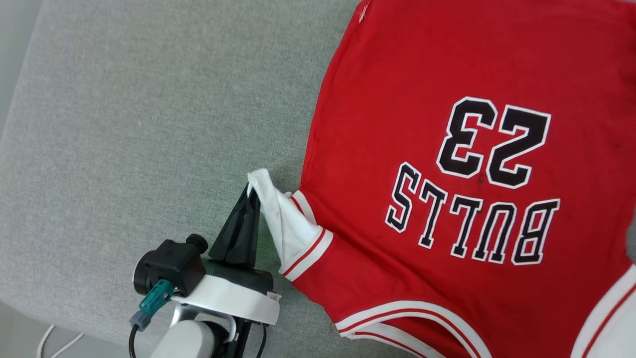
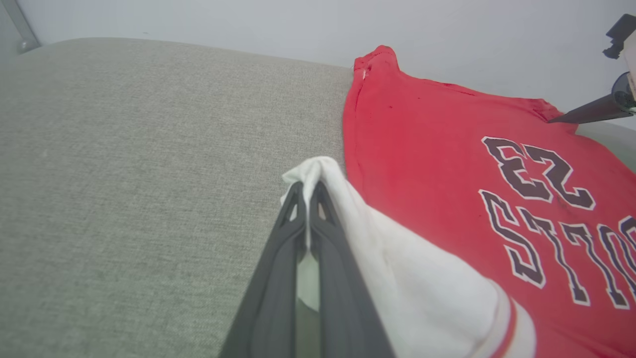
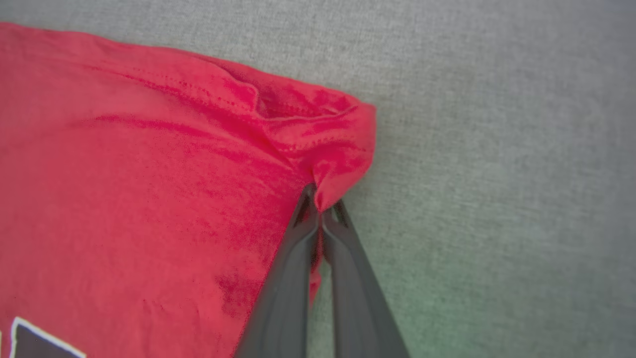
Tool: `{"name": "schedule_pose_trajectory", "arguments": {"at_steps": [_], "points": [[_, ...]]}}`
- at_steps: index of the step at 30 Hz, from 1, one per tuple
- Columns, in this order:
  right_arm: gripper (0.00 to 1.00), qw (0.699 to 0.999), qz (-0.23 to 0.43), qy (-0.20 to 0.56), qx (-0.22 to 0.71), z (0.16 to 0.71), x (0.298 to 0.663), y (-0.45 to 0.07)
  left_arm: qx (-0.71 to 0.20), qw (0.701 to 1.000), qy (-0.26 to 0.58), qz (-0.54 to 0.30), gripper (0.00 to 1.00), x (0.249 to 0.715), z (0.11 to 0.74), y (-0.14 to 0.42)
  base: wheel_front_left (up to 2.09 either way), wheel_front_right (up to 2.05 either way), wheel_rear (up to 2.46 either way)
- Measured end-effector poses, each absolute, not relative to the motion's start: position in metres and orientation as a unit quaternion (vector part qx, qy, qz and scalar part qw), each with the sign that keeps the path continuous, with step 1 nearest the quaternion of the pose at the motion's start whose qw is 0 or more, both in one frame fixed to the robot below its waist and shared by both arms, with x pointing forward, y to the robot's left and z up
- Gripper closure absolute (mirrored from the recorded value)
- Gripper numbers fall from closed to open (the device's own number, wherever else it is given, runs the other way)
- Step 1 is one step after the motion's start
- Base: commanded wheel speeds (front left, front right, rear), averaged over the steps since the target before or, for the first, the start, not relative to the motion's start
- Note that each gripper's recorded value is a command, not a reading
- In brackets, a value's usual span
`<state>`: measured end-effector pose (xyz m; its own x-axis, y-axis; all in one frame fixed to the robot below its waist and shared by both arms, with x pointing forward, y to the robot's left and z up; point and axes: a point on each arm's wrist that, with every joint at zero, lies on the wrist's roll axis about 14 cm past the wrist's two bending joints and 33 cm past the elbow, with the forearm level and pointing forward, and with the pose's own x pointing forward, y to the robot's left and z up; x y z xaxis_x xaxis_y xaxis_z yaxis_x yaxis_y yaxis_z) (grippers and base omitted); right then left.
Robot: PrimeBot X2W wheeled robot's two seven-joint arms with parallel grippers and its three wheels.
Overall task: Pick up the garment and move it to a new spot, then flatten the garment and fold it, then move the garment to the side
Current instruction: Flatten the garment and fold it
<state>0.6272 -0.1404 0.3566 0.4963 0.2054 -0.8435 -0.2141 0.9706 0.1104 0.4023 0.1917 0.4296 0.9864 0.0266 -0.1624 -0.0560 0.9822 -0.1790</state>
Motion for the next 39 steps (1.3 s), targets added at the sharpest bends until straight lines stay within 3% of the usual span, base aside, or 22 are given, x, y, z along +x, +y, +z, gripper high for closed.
{"name": "schedule_pose_trajectory", "arguments": {"at_steps": [8,14,21,29,35,39], "points": [[1.00,0.896,0.105,0.427,-0.060,0.420,0.609,-0.173,-0.091,0.992,0.078,0.031,1.00,0.378,0.439,0.201,0.00,0.00,0.00],[1.00,0.904,0.086,0.411,-0.079,0.449,0.562,-0.210,-0.085,0.993,0.081,0.026,1.00,0.363,0.446,0.202,0.00,0.00,0.00],[1.00,0.911,0.043,0.407,-0.057,0.460,0.478,-0.264,-0.081,0.993,0.089,0.011,1.00,0.351,0.451,0.198,0.00,0.00,0.00],[1.00,0.905,-0.022,0.424,0.006,0.441,0.357,-0.303,-0.079,0.991,0.101,-0.027,1.00,0.345,0.454,0.180,0.00,0.00,0.00],[1.00,0.878,-0.057,0.468,0.079,0.403,0.266,-0.293,-0.072,0.991,0.103,-0.052,1.00,0.349,0.458,0.170,0.00,0.00,0.00],[1.00,0.853,-0.053,0.507,0.116,0.378,0.229,-0.269,-0.074,0.989,0.108,-0.066,1.00,0.353,0.459,0.161,0.00,0.00,0.00]]}}
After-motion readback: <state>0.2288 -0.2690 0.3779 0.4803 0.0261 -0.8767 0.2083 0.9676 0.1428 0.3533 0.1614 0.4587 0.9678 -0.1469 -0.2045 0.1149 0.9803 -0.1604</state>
